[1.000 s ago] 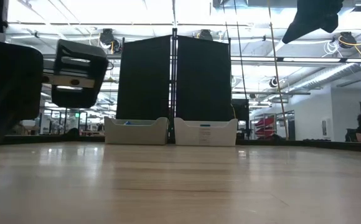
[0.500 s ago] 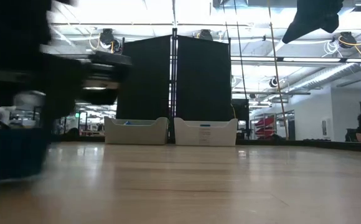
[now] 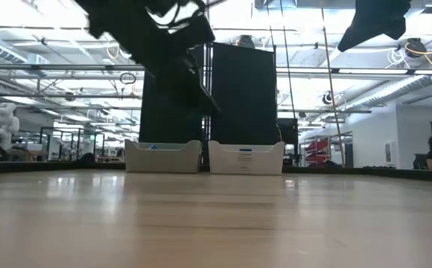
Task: Sort blocks by size
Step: Put the blue triangular block into the gray bin
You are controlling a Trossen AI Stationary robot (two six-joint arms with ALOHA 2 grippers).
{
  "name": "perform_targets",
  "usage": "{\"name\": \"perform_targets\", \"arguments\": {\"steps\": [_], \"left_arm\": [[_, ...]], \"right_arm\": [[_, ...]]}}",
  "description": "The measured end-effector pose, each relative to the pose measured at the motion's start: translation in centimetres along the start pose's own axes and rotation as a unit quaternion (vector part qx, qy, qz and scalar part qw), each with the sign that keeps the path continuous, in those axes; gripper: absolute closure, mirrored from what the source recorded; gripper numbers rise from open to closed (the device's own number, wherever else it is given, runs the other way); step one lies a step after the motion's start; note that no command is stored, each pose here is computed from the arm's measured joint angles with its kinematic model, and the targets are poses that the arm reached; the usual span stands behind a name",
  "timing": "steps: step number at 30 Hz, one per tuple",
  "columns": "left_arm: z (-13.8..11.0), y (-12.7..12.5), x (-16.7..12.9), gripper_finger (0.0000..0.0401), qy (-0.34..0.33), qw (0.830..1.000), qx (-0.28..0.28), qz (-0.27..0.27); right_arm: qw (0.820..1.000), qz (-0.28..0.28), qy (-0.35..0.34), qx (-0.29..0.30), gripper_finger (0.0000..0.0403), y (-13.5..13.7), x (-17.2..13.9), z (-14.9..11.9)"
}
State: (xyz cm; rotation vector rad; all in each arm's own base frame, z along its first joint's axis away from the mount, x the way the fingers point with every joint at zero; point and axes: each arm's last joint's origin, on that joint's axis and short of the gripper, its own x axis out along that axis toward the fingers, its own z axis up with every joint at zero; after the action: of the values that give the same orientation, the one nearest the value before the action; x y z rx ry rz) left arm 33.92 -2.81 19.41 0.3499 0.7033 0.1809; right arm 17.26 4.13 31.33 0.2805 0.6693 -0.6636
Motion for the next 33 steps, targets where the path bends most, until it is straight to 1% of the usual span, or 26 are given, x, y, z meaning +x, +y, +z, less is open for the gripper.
{"name": "perform_targets", "arguments": {"steps": [3,5,8,9,11,14,16,18,21,25,28,33], "left_arm": [[0.2,5.5,-1.0,0.0270,-0.016,0.996,-0.066,0.063],[0.2,9.0,-2.0,0.0270,-0.034,0.989,-0.101,0.100],[-0.8,13.9,-3.4,0.0269,-0.049,0.978,-0.148,0.139],[-1.4,15.4,-3.7,0.0269,-0.049,0.974,-0.162,0.148],[-2.7,17.8,-4.0,0.0269,-0.045,0.970,-0.185,0.149],[-4.8,20.3,-3.7,0.0269,-0.025,0.965,-0.214,0.149],[-5.9,21.4,-3.3,0.0269,-0.016,0.960,-0.236,0.151],[-6.8,21.9,-2.9,0.0269,-0.005,0.960,-0.246,0.136],[-7.4,21.9,-2.0,0.0269,0.002,0.964,-0.242,0.111],[-8.1,21.8,-0.8,0.0266,0.016,0.964,-0.244,0.108],[-8.4,21.7,-0.4,0.0250,0.022,0.964,-0.245,0.097],[-8.2,21.6,-0.4,0.0203,0.012,0.969,-0.233,0.077]], "right_arm": [[1.000,0.000,0.000,0.002,0.0403,0.0,0.0,0.0],[1.000,0.000,0.000,0.002,0.0403,0.0,0.0,0.0],[1.000,-0.001,-0.001,0.002,0.0403,0.0,0.0,0.0],[1.000,-0.002,-0.002,0.001,0.0403,0.0,0.0,0.0],[1.000,-0.003,-0.004,0.001,0.0403,0.0,0.0,0.0],[1.000,-0.003,-0.004,0.002,0.0403,0.0,0.0,0.0],[1.000,-0.004,-0.004,0.002,0.0403,0.0,0.0,0.0],[1.000,-0.004,-0.004,0.002,0.0403,0.0,0.0,0.0],[1.000,-0.004,-0.004,0.002,0.0403,0.0,0.0,0.0],[1.000,-0.012,-0.014,0.008,0.0402,-0.1,0.0,0.1],[0.999,-0.021,-0.025,0.014,0.0393,-0.1,0.0,0.1],[0.999,-0.027,-0.032,0.012,0.0369,-0.2,0.0,0.2]]}}
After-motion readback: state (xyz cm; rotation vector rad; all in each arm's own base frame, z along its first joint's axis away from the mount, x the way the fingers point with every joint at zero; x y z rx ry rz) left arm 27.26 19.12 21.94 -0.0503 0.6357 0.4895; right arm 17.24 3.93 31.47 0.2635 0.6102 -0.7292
